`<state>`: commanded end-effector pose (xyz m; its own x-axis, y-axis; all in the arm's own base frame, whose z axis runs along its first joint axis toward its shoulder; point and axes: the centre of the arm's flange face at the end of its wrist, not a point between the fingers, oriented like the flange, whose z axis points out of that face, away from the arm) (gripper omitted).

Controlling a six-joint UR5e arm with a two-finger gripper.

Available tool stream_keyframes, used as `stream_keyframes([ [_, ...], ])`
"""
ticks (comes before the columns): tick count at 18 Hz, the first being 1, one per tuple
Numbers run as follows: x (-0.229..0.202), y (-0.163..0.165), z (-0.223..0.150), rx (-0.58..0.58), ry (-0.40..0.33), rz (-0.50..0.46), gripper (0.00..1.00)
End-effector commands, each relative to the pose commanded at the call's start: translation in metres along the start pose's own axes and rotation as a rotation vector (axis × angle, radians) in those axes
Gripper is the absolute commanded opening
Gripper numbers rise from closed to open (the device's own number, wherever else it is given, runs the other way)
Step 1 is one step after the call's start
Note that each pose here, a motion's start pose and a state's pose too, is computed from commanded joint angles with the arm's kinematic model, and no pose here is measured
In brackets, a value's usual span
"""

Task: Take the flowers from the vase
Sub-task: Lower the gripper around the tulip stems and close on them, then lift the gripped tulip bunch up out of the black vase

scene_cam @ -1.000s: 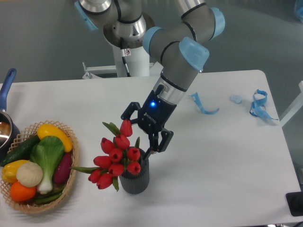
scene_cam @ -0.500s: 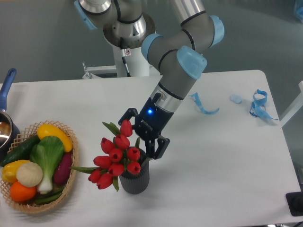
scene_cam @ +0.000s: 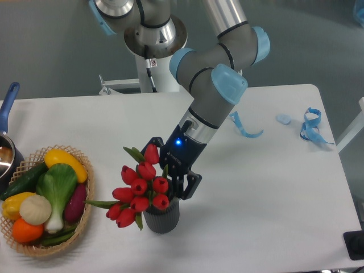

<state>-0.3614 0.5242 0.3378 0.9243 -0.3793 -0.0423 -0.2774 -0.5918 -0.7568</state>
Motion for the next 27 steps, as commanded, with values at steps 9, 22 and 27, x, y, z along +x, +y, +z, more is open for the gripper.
stream_keyframes([
  [9, -0.001, 0.003, 0.003, -0.007, 0.002, 0.008, 0.6],
  [22, -0.007, -0.002, -0.012, 0.005, -0.023, 0.007, 0.52],
  [27, 0.003, -0.011, -0.022, 0.019, -0.024, 0.004, 0.52],
])
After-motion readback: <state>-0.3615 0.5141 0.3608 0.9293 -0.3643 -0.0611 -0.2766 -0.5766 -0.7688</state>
